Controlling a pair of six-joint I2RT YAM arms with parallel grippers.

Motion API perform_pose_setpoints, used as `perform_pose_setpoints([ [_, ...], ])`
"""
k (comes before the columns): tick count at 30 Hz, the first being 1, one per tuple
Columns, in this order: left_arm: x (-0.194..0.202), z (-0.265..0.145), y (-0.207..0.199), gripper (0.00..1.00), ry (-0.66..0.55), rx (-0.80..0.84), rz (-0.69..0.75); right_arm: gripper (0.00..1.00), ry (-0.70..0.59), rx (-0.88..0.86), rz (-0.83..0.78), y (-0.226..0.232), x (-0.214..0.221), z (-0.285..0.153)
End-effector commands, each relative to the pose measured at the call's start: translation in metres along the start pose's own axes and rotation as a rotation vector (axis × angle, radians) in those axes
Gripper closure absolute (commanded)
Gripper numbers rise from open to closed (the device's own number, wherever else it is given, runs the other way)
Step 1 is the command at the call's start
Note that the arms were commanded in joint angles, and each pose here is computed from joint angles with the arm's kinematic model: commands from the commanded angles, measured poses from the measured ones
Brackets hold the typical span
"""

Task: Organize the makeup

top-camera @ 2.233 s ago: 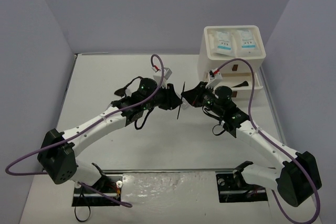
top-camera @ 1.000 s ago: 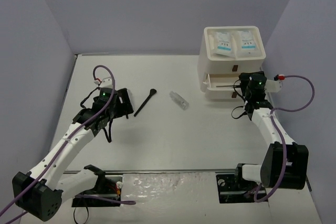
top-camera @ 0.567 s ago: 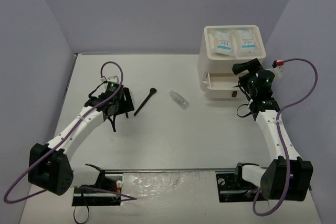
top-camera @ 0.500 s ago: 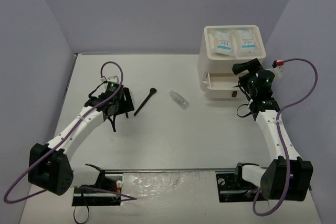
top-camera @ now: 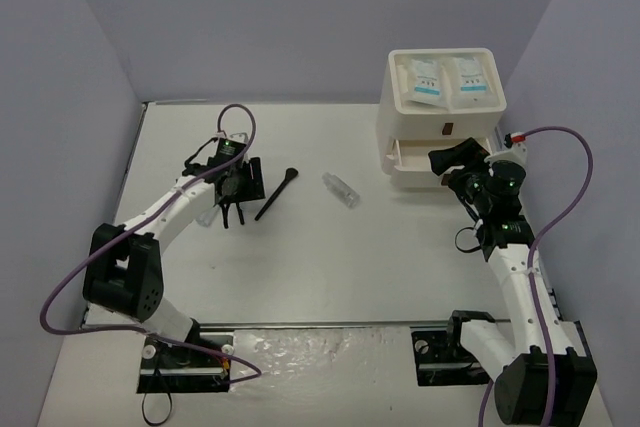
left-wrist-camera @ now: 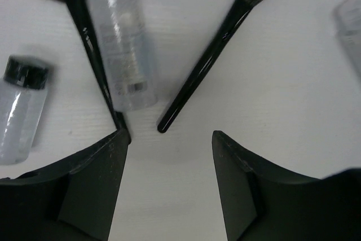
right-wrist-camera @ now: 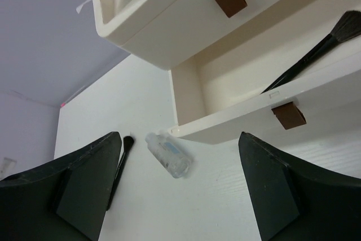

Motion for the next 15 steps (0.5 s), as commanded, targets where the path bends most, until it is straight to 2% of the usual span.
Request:
perform_pose_setpoints([
  [1,-0.048,-0.003,-0.023,0.43,-0.123,0.119,0.143,0.16,0.003,-0.125,-0.087,0.016,-0.005,-0.004],
  [9,-0.054,0.045,-0.034,0.47,0.015,0.128,0.181,0.00,0.029,-0.178,-0.144,0.021,-0.003,-0.008],
  [15,-0.052,0.067,-0.035,0.52,0.076,0.121,0.187,0.00,0.041,-0.202,-0.159,0.023,-0.001,-0.013],
])
Point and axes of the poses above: each gripper's point midway between its finger pads, its own z axis out along the fingers, its own y axis along the line the jaws close on, x = y × z, the point moved 10 cm from there along -z, back along the fingers, and after that the axes turned 9 degrees about z, right-handed, at the moved point
